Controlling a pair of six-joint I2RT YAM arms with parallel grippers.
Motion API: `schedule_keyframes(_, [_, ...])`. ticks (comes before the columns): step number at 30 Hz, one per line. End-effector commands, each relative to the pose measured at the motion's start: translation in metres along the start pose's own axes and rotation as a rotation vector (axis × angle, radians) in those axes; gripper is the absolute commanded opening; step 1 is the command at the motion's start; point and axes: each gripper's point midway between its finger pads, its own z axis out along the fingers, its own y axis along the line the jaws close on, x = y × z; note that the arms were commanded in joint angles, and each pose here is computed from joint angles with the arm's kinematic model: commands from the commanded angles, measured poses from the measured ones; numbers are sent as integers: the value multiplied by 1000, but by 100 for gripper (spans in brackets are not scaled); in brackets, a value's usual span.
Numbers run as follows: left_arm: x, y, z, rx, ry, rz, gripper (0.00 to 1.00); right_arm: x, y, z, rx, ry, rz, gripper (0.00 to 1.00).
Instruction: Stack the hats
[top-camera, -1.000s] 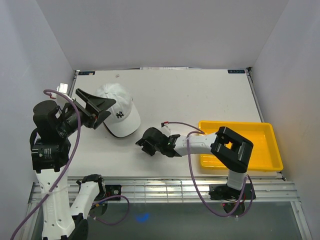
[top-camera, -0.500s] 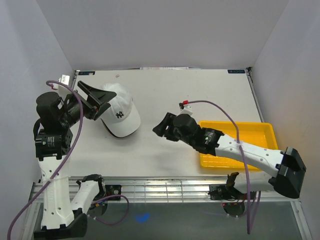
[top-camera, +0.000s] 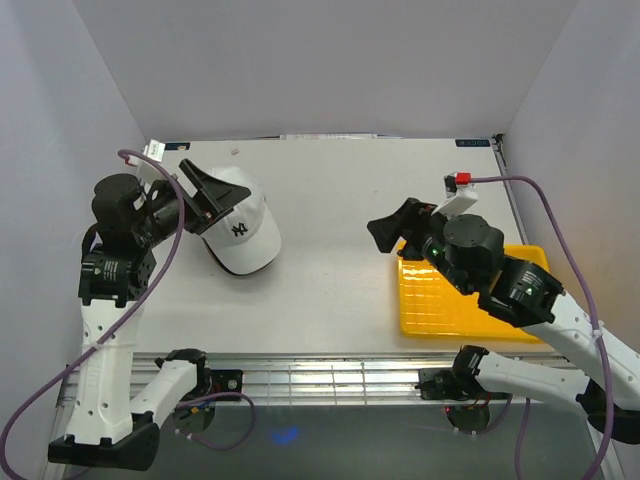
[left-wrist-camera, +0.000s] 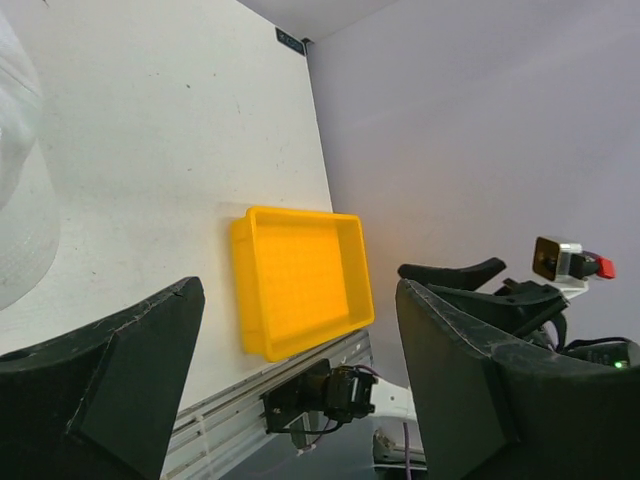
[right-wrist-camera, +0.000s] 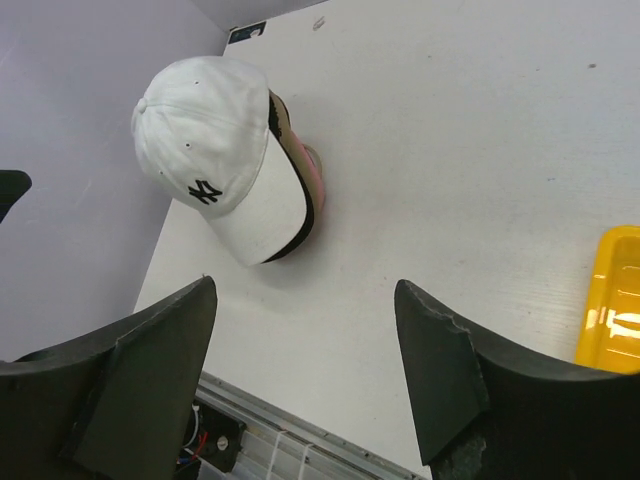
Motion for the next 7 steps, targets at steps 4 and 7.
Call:
schedule_keyframes(4, [3, -7, 1, 7, 4, 71, 88, -28, -20, -32, 72, -54, -65, 79])
schedule_keyframes(7, [6, -6, 1, 11, 11, 67, 88, -29, -22, -36, 69, -64, -67, 86])
